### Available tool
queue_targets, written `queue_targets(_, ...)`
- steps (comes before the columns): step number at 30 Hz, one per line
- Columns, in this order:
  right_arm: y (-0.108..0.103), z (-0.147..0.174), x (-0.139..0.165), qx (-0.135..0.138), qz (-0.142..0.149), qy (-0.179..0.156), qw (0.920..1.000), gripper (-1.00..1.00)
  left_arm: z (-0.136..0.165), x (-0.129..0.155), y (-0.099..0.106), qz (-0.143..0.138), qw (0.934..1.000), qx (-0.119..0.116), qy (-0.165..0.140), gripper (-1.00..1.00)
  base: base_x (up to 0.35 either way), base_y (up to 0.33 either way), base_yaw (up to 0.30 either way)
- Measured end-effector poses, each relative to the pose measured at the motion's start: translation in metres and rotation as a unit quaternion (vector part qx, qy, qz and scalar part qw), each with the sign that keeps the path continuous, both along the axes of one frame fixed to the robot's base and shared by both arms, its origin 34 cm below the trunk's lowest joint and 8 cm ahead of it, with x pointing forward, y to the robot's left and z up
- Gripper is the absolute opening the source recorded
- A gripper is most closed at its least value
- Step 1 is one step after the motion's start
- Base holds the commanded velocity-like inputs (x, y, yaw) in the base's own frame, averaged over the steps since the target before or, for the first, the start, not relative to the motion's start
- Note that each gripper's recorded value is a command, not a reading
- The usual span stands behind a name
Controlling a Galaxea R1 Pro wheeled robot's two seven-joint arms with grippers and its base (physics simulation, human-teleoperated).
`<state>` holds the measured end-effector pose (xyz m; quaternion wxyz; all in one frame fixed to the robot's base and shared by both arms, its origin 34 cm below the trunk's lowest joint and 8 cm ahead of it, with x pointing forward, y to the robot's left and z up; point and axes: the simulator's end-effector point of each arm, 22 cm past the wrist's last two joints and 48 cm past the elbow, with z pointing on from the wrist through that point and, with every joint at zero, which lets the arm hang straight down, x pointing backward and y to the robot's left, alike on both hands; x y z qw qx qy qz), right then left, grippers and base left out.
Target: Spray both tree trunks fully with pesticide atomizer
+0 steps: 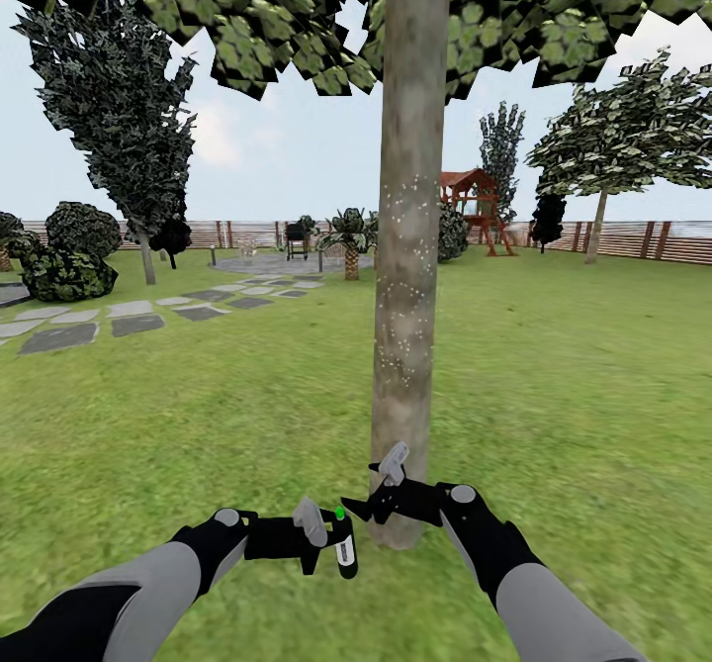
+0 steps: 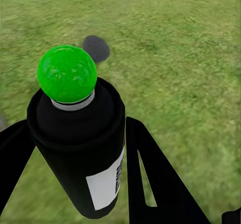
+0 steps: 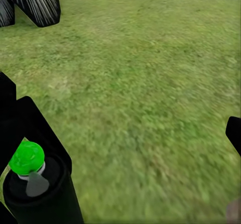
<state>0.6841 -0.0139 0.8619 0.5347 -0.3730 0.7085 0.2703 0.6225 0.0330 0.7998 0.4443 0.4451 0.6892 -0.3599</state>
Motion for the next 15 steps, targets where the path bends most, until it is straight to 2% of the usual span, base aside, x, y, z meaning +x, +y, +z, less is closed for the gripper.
queue_targets(10, 0.001, 0.0, 0.0, 0.0, 0.0, 0.0, 1.0, 1.0, 0.001, -0.001, -0.004, -0.002, 1.0, -0.002, 0.0, -1.0, 0.0, 0.0, 0.0)
queue_targets(15, -0.008, -0.002, 0.011, -0.006, -0.032, -0.005, 0.9995, 1.0, 0.001, -0.001, -0.004, -0.002, 1.0, -0.002, 0.0, -1.0, 0.0, 0.0, 0.0)
